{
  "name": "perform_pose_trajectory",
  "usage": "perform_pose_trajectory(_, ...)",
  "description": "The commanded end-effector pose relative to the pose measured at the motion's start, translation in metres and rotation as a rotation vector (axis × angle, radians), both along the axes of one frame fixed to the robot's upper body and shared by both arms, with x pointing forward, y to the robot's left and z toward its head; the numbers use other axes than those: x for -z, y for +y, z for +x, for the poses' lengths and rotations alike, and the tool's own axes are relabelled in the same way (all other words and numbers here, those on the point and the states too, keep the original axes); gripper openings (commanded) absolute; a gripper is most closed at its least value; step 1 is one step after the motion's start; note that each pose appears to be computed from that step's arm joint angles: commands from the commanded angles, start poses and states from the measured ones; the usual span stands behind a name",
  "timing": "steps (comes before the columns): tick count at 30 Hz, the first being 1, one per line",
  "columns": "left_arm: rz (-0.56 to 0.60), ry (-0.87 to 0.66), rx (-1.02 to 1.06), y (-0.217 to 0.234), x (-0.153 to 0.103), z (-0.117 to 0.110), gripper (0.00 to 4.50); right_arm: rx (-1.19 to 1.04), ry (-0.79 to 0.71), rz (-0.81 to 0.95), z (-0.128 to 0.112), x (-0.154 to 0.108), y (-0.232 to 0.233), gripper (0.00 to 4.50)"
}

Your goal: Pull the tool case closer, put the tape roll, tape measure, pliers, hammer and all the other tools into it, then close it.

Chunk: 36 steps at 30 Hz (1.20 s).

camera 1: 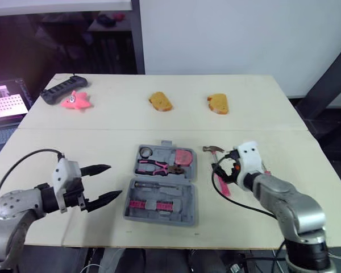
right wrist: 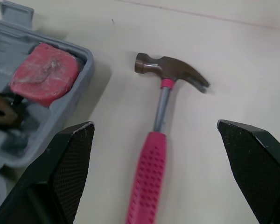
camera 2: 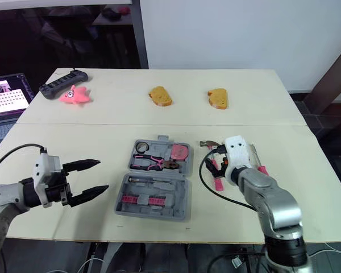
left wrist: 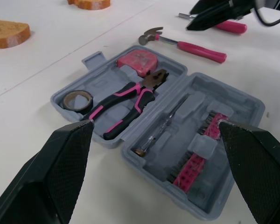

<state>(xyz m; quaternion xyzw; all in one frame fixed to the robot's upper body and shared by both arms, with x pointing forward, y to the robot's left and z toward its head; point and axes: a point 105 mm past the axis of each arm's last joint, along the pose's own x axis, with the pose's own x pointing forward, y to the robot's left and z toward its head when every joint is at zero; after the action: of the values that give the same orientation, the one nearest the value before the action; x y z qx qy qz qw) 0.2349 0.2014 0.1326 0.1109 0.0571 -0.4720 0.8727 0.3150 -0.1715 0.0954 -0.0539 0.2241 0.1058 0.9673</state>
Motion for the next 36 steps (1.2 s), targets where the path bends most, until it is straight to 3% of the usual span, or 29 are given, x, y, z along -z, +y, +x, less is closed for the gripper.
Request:
perform_pose_trajectory(1,0.002,-0.051,0.006,-0.005,-0.008,0.001,4.47,0.066,0.001,-0.012,0.01,-0.001,-0.002,4.5)
perform_pose_trajectory(20,0.015,-0.064,-0.011,-0.007,-0.005,0.004,4.47,0.15,0.112,-0.002,0.039,0.036,0.007,4.5)
perform_pose_trajectory(24,0.014,-0.061,-0.015,-0.007,-0.004,0.004,4.5,0.147,0.116,-0.001,0.04,0.04,0.008,3.3)
perform_pose_trajectory(30,0.015,-0.051,-0.019,-0.006,-0.001,0.005,4.5,0.116,0.119,0.003,0.042,0.042,0.015,0.23)
perform_pose_trajectory(36,0.011,-0.046,-0.016,-0.008,0.0,0.006,4.5,0.094,0.071,0.016,0.047,0.031,0.018,0.18)
